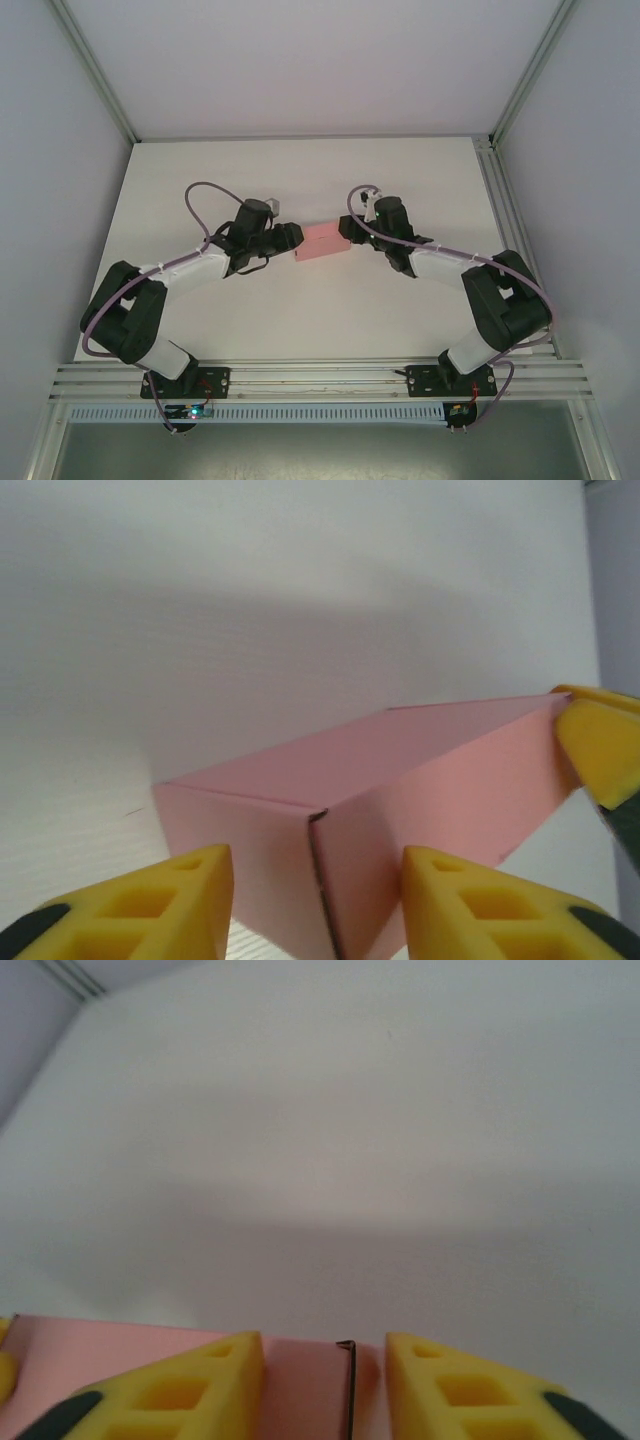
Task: Assemble paper box
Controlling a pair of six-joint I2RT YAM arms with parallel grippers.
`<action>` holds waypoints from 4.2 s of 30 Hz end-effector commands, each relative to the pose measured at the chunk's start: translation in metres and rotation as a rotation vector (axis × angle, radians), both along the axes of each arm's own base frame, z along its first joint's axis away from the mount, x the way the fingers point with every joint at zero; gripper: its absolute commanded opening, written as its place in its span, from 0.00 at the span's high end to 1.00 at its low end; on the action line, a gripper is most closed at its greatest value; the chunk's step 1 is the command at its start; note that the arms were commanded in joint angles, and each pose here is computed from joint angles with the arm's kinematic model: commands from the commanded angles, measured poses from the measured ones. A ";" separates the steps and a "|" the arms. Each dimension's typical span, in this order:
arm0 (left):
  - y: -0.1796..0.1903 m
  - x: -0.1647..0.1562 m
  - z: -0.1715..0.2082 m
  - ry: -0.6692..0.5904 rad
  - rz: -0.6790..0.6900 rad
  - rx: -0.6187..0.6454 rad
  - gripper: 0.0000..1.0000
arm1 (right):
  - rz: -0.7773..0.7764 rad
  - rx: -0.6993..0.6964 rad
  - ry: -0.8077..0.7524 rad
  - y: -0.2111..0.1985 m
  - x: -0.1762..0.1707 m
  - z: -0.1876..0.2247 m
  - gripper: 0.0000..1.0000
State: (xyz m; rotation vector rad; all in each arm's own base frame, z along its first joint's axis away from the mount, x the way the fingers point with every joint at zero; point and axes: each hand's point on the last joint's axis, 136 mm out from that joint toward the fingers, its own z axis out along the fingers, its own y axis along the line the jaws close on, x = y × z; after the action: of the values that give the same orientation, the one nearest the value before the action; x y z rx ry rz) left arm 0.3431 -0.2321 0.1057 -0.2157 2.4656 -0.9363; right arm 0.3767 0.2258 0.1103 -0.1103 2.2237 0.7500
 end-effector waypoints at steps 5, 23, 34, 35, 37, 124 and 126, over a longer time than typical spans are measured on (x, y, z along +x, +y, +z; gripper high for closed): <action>0.030 -0.024 -0.024 0.129 -0.032 0.216 0.25 | 0.007 -0.133 0.099 -0.007 -0.010 0.012 0.34; 0.162 -0.032 0.109 -0.235 0.391 0.638 0.00 | 1.152 -0.619 -0.690 0.039 -0.089 0.084 0.02; 0.200 -0.079 0.065 -0.141 0.500 0.684 0.00 | 1.407 -0.969 -0.468 0.043 -0.046 0.012 0.02; 0.202 -0.082 0.064 -0.135 0.503 0.686 0.00 | 1.424 -0.971 -0.439 0.044 -0.043 0.007 0.02; 0.203 -0.084 0.062 -0.129 0.507 0.687 0.00 | 1.448 -0.969 -0.382 0.047 -0.041 -0.001 0.06; 0.243 0.035 0.010 -0.628 0.396 0.741 0.00 | -0.277 -0.428 -0.656 -0.183 -0.012 0.027 0.02; 0.246 0.036 -0.004 -0.662 0.407 0.727 0.00 | -0.329 -0.440 -0.612 -0.197 -0.014 0.021 0.02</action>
State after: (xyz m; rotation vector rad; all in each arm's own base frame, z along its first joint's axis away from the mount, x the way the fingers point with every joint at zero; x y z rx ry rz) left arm 0.3667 0.0198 0.0902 -0.1944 1.9944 0.1473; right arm 0.3601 0.0376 0.1042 -0.2092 1.8357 0.0294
